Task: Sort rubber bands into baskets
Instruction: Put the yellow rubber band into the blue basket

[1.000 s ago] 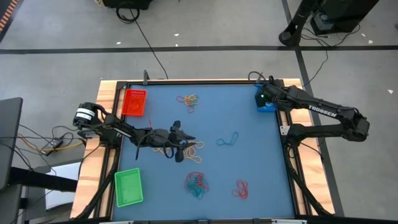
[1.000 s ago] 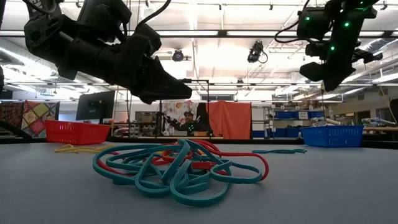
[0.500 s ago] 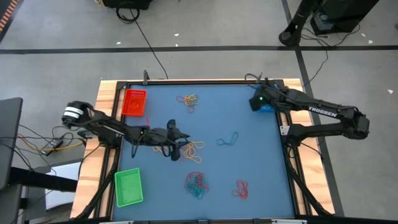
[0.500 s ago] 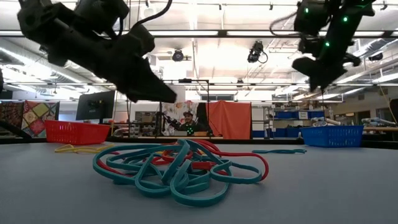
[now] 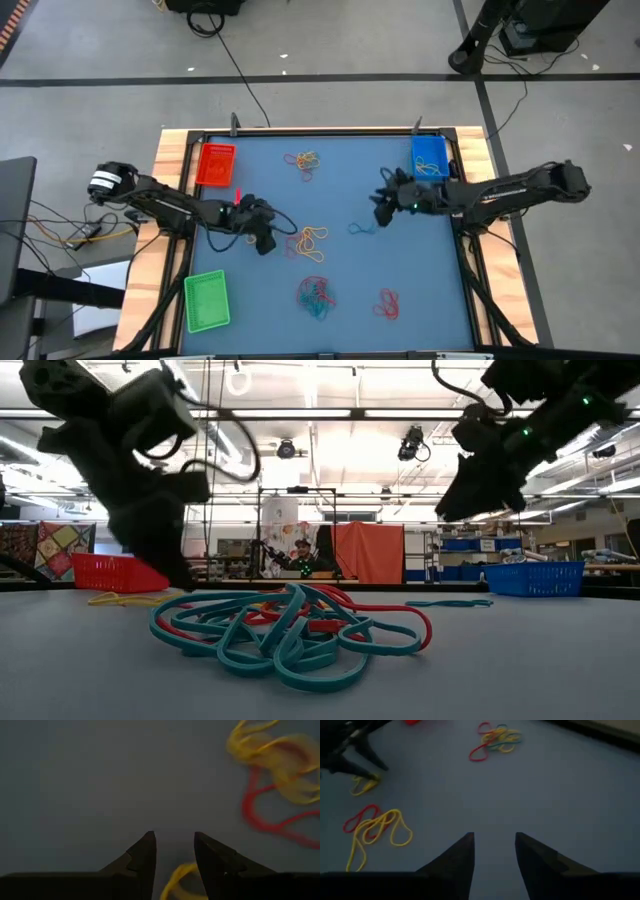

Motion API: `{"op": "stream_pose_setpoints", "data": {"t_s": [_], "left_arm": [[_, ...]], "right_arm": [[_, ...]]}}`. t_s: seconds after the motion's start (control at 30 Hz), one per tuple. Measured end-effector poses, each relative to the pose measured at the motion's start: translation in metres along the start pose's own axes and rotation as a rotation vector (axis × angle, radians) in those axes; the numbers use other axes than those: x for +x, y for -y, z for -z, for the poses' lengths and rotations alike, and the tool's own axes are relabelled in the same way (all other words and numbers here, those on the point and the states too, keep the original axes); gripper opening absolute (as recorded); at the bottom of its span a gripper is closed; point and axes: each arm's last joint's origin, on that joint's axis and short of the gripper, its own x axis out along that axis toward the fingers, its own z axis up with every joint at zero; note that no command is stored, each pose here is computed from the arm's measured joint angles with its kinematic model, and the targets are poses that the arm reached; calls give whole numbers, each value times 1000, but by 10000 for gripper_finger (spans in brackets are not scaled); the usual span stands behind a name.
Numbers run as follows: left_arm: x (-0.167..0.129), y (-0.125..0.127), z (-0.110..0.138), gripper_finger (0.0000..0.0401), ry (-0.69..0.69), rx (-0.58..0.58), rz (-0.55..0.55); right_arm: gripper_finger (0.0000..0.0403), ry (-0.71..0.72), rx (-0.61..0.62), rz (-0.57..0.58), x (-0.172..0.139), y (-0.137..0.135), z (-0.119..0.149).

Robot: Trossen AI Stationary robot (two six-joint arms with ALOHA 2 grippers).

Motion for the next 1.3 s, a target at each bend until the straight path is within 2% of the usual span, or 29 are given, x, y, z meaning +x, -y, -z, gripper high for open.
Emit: {"op": "stream_pose_setpoints", "data": {"t_s": [0.17,0.3,0.53,0.63,0.77,0.87,1.07,1.3], "left_arm": [[-1,-4,8,138,-84,-21,-41],[-1,-4,9,138,-114,40,-26],[-7,-5,5,138,-102,155,-28],[-14,-4,-6,138,-84,169,-7],[-19,-5,-9,137,-138,181,-17],[-20,-4,-8,137,-173,165,4],[-22,-9,0,137,-267,76,-32],[-21,-9,1,136,-276,57,-39]], "right_arm": [[150,-6,7,-24,11,-9,23],[150,-44,-5,-14,20,-13,33],[150,-18,14,-76,31,-22,36],[150,5,25,-97,34,-26,35],[149,-5,22,-119,38,-27,37],[149,-11,18,-122,37,-28,38],[149,-23,6,-134,38,-32,42],[148,-20,5,-141,39,-34,43]]}}
